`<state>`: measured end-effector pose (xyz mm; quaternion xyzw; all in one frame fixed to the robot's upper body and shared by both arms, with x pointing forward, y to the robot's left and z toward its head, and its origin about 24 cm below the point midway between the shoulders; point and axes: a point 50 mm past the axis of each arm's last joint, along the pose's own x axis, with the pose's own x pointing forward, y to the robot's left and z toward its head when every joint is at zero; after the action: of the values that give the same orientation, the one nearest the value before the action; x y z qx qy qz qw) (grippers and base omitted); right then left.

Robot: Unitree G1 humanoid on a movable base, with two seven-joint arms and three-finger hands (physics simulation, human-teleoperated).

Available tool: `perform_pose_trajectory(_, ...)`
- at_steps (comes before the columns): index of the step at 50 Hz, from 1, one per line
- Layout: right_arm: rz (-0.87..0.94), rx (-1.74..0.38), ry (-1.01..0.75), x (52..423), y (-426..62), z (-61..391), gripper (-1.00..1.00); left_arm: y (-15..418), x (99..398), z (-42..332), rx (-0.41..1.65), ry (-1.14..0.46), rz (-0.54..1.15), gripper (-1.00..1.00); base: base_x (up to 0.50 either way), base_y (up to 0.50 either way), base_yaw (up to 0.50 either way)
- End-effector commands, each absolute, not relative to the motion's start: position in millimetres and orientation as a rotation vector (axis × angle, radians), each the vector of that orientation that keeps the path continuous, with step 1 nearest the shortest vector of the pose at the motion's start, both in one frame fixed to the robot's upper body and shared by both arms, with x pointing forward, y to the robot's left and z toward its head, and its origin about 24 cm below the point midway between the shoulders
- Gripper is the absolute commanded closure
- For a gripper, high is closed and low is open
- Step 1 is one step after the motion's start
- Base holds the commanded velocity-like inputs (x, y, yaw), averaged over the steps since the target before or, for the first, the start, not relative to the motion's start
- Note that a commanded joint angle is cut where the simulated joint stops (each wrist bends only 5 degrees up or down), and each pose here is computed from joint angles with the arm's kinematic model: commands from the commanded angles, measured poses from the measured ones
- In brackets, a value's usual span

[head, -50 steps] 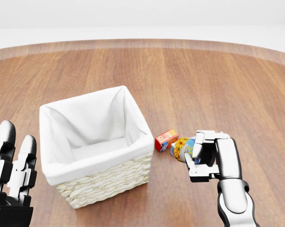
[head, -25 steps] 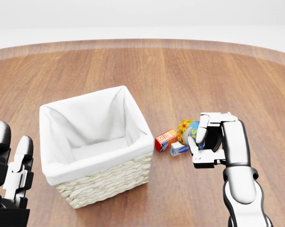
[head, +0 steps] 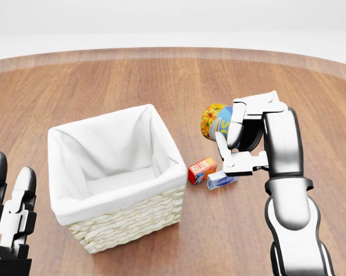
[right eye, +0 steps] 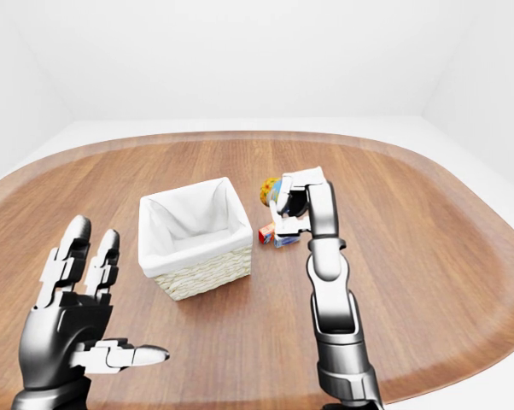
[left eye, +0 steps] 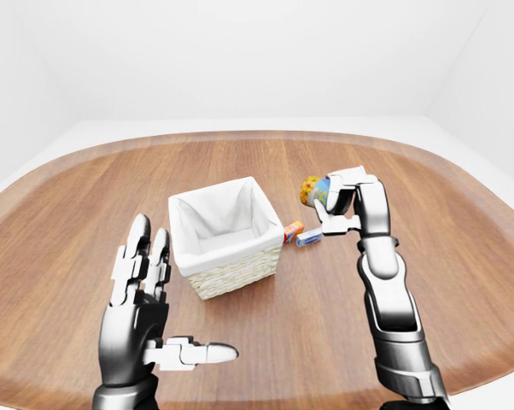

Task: Pick up the alphabet soup and put it in the basket.

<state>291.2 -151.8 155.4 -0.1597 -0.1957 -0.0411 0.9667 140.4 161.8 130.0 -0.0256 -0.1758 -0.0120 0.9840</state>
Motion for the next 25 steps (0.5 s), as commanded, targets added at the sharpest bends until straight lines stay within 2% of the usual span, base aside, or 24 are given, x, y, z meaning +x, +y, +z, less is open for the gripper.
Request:
perform_pose_trajectory(1,-0.070,-0.315,-0.499,289.0,-139.6,178.9,1.00,162.7,138.0,131.1,-0.053,-0.355,-0.025,-1.00,0.00,0.00,0.00)
perform_pose_trajectory(25,-0.011,-0.362,-0.414,320.9,-95.7,165.4,1.00,166.7,134.5,135.7,-0.061,-0.376,-0.021,-1.00,0.00,0.00,0.00)
